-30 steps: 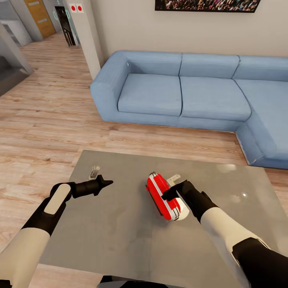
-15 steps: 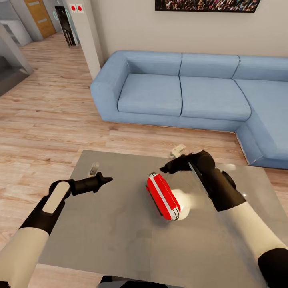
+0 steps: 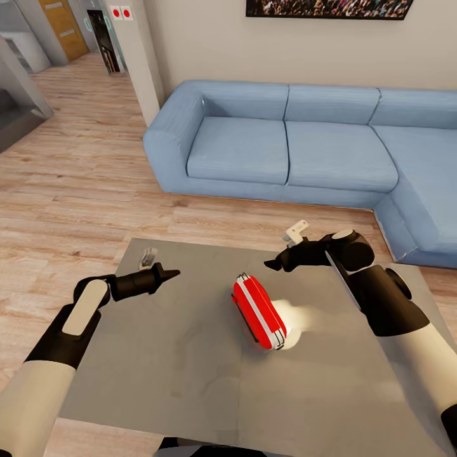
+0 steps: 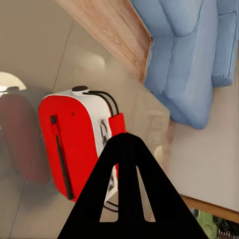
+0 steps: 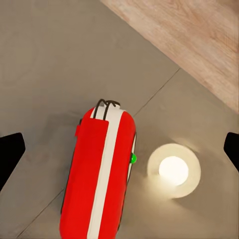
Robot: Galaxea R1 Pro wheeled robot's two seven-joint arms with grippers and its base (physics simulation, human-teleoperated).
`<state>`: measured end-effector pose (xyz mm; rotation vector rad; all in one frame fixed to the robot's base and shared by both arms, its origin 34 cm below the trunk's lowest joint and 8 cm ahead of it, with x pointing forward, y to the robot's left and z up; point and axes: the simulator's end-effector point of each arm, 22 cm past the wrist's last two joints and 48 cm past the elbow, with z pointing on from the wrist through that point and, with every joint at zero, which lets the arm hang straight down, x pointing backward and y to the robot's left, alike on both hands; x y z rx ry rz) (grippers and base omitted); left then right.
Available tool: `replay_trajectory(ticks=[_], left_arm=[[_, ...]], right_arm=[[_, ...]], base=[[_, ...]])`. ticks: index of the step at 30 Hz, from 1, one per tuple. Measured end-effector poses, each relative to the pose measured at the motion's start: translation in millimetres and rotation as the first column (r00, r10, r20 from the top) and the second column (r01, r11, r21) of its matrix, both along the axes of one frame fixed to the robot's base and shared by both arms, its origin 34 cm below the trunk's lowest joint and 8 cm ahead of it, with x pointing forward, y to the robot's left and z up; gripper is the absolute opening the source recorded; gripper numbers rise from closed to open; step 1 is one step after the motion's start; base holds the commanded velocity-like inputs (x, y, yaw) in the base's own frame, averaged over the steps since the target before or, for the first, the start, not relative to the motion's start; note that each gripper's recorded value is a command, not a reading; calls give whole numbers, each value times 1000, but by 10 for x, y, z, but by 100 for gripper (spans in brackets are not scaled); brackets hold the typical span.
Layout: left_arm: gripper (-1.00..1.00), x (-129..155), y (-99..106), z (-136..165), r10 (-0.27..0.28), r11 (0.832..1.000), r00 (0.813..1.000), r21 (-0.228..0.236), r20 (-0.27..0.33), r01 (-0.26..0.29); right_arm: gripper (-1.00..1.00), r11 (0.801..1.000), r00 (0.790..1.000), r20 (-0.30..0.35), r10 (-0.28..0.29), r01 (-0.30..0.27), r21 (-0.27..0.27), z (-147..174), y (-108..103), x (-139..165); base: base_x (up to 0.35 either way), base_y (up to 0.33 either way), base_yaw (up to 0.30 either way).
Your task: Turn on the radio receiver that's on the table in the living room.
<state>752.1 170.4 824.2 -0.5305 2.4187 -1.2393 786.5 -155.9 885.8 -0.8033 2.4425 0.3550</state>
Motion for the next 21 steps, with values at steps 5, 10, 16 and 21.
replay_trajectory(ticks=[5,10,16,21], left_arm=[[-100,13,-33,88,-16,1000,1000,-3,18,16],[-100,-109,-112,102,-72,997,997,-19,-16,72],[-100,-81,-152,244,-92,996,996,-20,17,92],[-100,-76,-154,259,-93,995,995,-19,21,93]], right_arm=[[100,1000,1000,1,1,-1,1,6,5,1],[100,1000,1000,2,0,0,1,9,-1,3],[100,1000,1000,2,0,0,1,10,-3,3],[100,1000,1000,3,-1,1,2,16,-4,6]], base=[[-83,0,0],[-305,0,0],[-342,0,0],[-257,0,14]])
